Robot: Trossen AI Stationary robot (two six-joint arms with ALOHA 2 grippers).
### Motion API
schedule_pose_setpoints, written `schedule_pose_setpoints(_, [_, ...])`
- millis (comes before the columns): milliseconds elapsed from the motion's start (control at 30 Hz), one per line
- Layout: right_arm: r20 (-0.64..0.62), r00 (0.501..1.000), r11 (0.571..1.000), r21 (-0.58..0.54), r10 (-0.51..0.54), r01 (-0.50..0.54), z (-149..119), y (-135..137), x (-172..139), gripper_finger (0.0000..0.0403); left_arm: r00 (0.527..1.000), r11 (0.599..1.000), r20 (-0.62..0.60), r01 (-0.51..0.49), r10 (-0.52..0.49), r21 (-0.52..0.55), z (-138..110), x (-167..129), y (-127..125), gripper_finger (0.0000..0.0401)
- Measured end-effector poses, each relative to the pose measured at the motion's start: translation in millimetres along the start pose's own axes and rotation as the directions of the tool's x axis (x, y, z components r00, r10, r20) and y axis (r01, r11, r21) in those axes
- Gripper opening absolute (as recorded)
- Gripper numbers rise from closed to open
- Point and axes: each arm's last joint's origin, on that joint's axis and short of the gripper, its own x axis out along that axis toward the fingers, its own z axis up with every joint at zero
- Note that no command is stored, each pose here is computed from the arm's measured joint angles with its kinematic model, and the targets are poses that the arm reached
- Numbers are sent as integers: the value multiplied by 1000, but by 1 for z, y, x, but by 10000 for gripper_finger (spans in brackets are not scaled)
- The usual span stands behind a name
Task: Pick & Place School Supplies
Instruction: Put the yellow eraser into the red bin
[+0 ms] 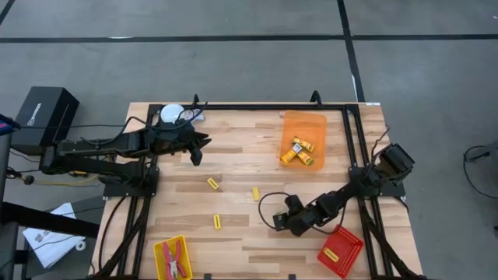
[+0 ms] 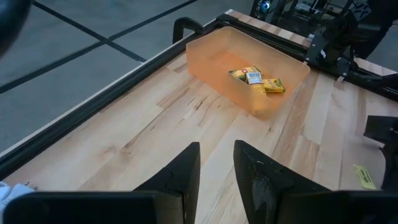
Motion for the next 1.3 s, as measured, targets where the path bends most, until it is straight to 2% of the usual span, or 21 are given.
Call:
schedule_pose_setpoints(300, [-23, 999, 999, -4, 49, -49, -1, 4, 1, 0, 1000, 1000, 0, 0, 0, 0, 0, 0, 0, 92])
schedule_pose_setpoints(467, [26, 993, 991, -64, 115, -113, 4, 13, -16, 0, 1000, 1000, 1, 0, 0, 0, 0, 0, 0, 92])
schedule_pose_setpoints(567, [88, 977, 978, -92, 195, -187, 19, 29, -37, 0, 1000, 1000, 1, 1, -1, 1, 0, 0, 0, 92])
schedule_pose_setpoints(800, [227, 929, 946, -214, 292, -244, 77, 51, -67, 3, 1000, 1000, 1, 1, -1, 0, 0, 0, 0, 92])
schedule_pose_setpoints(1000, [175, 961, 955, -246, 215, -168, 118, 44, -52, 0, 1000, 1000, 1, 1, -1, 0, 0, 0, 0, 92])
schedule_pose_setpoints(1133, [98, 962, 942, -251, 255, -224, 128, 45, -32, 0, 1000, 1000, 1, 1, -1, 0, 0, 0, 0, 92])
schedule_pose_setpoints(1233, [95, 949, 932, -241, 301, -272, 132, 48, -21, 0, 1000, 1000, 1, 0, 0, 0, 0, 0, 0, 92])
schedule_pose_setpoints(1300, [88, 952, 935, -233, 295, -268, 133, 50, -15, 0, 1000, 1000, 0, 0, 0, 0, 0, 0, 0, 92])
